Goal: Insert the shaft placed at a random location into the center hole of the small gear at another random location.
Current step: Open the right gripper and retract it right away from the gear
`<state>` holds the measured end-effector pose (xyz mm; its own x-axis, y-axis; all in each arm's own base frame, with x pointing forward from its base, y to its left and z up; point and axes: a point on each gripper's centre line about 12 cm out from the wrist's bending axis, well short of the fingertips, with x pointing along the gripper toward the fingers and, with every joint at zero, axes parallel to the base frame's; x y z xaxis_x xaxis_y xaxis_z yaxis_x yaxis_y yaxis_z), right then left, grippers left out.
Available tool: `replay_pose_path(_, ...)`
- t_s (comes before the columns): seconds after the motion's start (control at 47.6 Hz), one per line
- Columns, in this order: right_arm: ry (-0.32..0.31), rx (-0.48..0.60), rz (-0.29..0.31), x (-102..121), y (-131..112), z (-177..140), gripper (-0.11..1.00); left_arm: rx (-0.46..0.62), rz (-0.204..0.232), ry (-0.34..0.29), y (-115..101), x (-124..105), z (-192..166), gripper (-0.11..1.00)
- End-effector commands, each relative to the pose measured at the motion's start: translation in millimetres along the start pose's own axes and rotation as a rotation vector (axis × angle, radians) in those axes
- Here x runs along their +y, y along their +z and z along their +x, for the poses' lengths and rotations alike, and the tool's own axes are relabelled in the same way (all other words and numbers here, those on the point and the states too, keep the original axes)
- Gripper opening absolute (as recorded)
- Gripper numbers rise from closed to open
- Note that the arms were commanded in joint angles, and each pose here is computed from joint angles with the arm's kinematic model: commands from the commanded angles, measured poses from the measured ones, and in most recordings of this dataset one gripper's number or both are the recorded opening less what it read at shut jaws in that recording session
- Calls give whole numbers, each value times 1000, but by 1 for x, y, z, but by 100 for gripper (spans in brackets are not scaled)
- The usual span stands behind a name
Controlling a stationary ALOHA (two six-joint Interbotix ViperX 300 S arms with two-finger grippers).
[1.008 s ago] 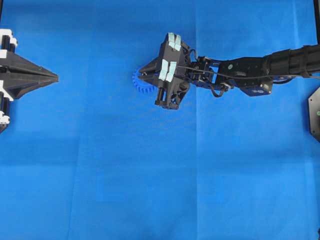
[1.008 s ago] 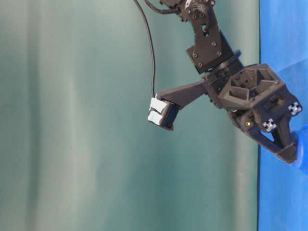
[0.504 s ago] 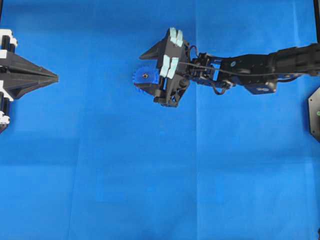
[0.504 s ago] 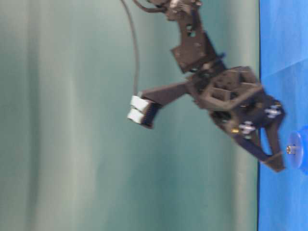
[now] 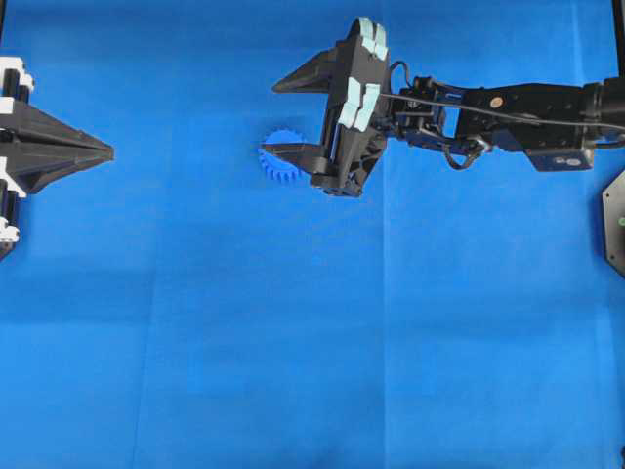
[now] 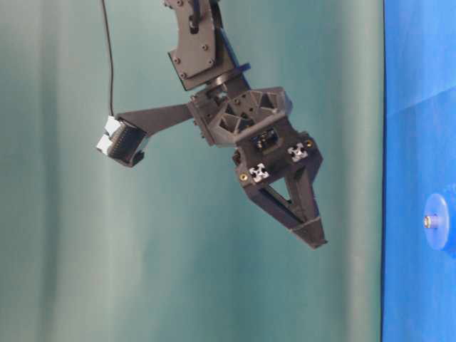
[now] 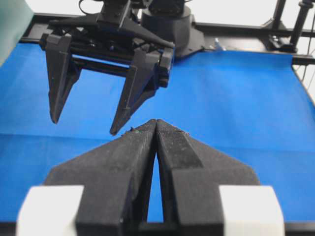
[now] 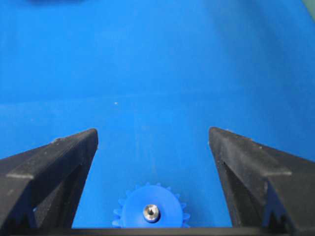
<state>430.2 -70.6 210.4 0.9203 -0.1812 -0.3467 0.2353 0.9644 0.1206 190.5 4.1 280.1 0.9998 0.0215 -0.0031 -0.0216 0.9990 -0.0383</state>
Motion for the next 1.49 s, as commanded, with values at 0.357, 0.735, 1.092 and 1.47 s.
replay_pose_path(0.357, 12, -42, 1, 1, 6, -52, 81, -2, 3, -1, 3, 0, 1, 0)
replay_pose_path(0.735, 15, -60, 9, -5, -16, -123, 81, -2, 3, 0, 3, 0, 0, 0)
replay_pose_path(1.092, 18, -92, 11, -7, -17, -143, 81, -3, 5, 1, 3, 0, -1, 0)
replay_pose_path(1.47, 17, -89, 12, -7, -18, -141, 81, 3, 3, 0, 2, 0, -1, 0)
